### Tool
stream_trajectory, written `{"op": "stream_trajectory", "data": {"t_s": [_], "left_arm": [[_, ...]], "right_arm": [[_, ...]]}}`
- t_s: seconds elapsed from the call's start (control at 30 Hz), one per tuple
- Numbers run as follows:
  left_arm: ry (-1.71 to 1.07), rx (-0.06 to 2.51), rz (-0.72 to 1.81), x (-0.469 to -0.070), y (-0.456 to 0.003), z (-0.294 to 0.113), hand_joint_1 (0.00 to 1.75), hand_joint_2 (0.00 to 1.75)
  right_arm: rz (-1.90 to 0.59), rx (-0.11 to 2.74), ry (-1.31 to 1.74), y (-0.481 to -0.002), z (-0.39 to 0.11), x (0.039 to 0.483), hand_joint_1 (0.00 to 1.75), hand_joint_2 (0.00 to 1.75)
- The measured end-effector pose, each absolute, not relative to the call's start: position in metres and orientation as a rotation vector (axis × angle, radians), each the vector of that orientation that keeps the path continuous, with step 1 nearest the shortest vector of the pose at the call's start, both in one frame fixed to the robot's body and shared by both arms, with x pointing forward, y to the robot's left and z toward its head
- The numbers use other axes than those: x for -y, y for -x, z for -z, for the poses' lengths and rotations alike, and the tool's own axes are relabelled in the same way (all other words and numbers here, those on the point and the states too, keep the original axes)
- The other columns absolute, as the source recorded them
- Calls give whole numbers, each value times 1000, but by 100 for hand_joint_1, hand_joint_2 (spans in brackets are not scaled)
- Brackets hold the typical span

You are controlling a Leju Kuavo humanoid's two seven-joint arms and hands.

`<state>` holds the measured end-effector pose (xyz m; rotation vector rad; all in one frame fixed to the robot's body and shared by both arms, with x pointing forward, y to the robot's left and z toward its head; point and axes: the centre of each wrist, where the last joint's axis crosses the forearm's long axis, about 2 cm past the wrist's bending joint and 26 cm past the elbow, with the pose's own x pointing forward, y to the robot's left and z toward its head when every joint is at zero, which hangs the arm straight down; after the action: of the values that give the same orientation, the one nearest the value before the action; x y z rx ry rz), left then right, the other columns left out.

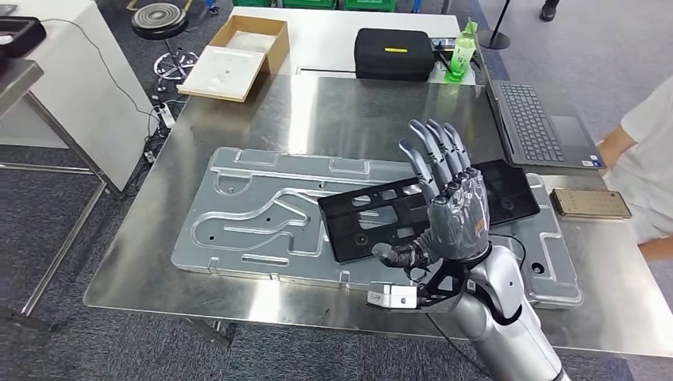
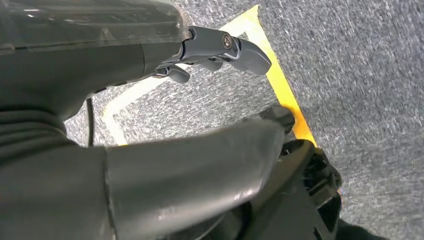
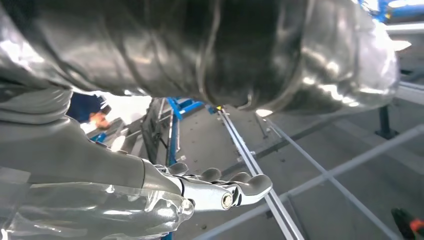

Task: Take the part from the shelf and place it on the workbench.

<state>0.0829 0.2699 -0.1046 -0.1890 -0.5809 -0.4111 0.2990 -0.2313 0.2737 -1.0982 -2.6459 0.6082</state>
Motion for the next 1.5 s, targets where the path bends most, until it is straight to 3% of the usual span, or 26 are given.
{"op": "stream_trajectory", "data": {"t_s": [0.5, 0.8, 1.5], "left_arm": [[180, 595, 449, -272, -90, 103, 0, 0], [178, 652, 441, -262, -108, 99, 0, 0], [122, 682, 385, -260, -95, 102, 0, 0]], "right_arm": [[-605, 2661, 1120, -293, -278, 231, 0, 0], [-672, 2722, 1243, -310, -319, 237, 0, 0], [-695, 2758, 1383, -309, -337, 247, 0, 0]]}}
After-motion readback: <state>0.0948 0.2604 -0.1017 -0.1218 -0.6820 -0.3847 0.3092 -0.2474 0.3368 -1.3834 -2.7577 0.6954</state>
